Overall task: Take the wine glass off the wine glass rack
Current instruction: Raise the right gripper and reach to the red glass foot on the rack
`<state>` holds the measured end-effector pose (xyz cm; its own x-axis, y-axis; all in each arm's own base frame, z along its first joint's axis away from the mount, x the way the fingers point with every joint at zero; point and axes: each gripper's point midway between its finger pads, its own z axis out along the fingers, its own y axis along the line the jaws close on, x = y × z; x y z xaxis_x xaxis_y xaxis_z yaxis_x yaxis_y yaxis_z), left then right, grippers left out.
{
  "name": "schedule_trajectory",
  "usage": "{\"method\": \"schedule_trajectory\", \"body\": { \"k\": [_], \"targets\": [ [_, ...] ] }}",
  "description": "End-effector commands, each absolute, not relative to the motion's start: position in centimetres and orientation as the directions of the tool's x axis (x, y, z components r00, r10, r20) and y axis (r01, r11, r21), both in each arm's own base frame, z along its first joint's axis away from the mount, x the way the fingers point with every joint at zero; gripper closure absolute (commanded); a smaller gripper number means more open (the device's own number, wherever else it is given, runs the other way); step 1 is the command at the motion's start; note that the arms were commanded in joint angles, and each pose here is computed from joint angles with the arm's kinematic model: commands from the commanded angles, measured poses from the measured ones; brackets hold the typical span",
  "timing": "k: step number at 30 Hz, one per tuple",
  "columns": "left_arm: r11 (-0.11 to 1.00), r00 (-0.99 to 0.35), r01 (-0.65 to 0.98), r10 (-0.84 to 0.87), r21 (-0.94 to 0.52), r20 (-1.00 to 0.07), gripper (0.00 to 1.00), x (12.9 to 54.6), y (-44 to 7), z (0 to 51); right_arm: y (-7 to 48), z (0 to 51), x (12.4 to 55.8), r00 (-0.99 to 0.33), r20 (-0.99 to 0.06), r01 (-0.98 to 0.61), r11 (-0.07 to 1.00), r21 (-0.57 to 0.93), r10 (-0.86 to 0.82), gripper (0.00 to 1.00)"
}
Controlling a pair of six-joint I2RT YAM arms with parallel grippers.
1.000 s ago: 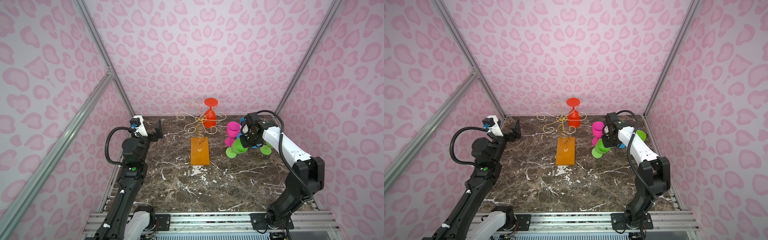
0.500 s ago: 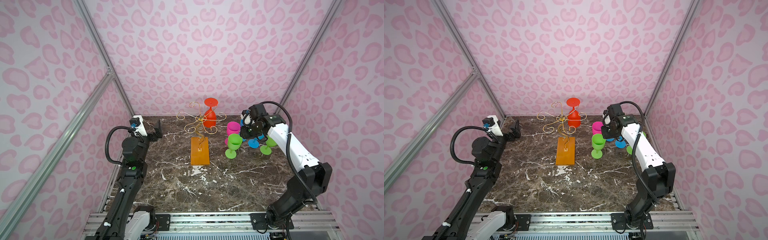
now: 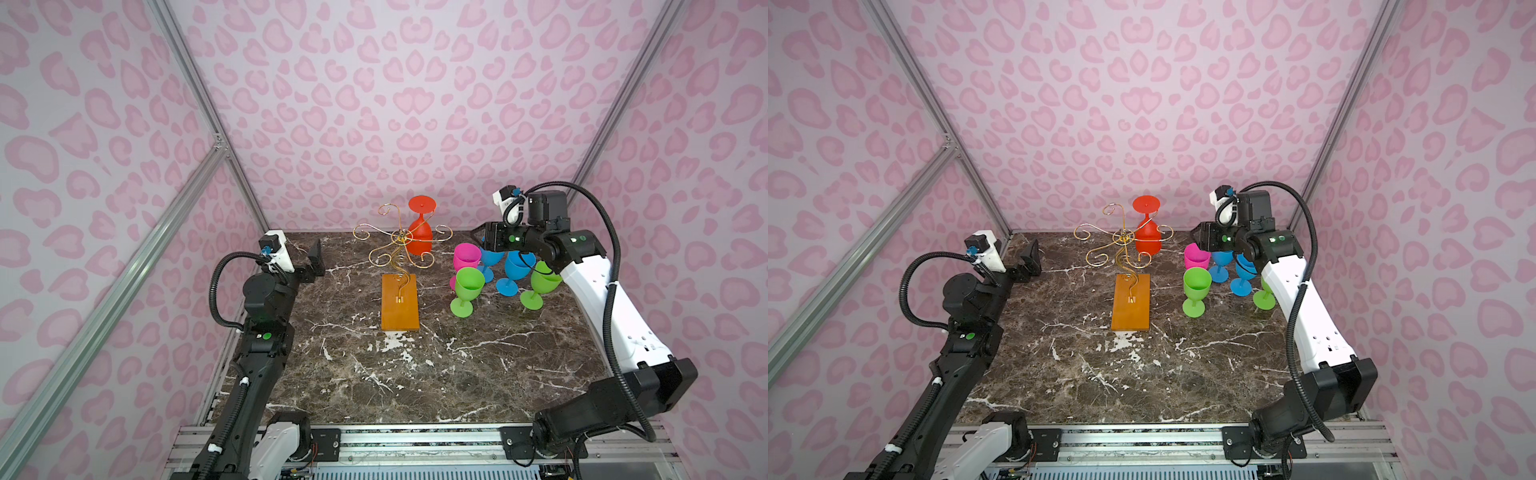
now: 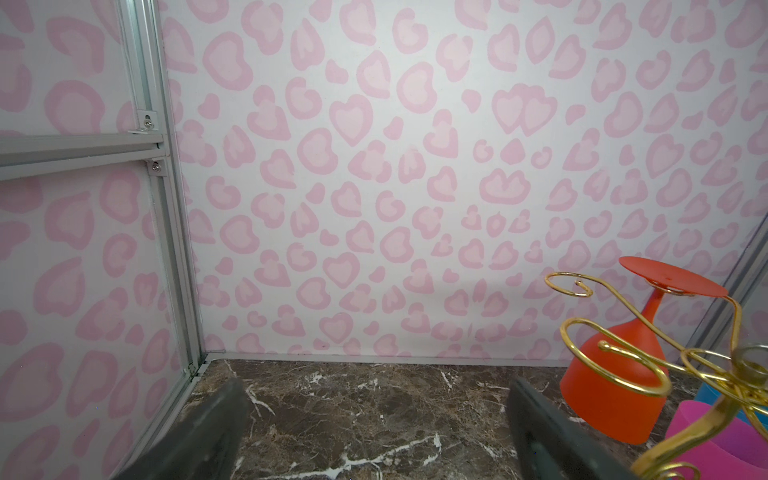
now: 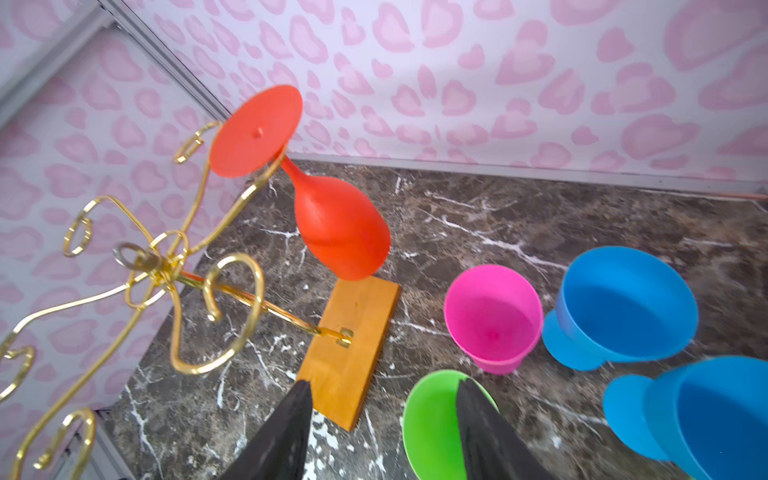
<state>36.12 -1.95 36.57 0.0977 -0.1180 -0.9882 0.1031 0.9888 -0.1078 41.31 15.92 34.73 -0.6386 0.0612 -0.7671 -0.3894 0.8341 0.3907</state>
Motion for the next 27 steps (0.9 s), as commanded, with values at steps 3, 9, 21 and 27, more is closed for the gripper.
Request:
{"method": "schedule_trajectory", "body": {
  "k": [3,9,21,27],
  "targets": [
    [0.987,0.133,0.128,-0.118,-0.101,-0.984,0.01,35.9,-2.3,37.9,18.6,37.2,44.3,-0.595,-0.791,-0.469,0.737,0.487,0.144,0.29],
    [0.984,0.127,0.147,-0.117,-0.098,-0.985,0.01,36.0,-2.6,37.8,20.2,36.9,46.7,-0.607,-0.784,-0.485,0.72,0.496,0.131,0.21],
    [0.982,0.121,0.161,-0.12,-0.1,-0.985,0.01,36.0,-2.9,37.6,23.3,36.0,50.2,-0.617,-0.781,-0.506,0.708,0.493,0.102,0.2],
    [0.98,0.12,0.174,-0.123,-0.102,-0.985,0.01,36.0,-3.1,37.7,25.1,35.7,51.0,-0.622,-0.778,-0.525,0.691,0.497,0.088,0.2]
  ]
}}
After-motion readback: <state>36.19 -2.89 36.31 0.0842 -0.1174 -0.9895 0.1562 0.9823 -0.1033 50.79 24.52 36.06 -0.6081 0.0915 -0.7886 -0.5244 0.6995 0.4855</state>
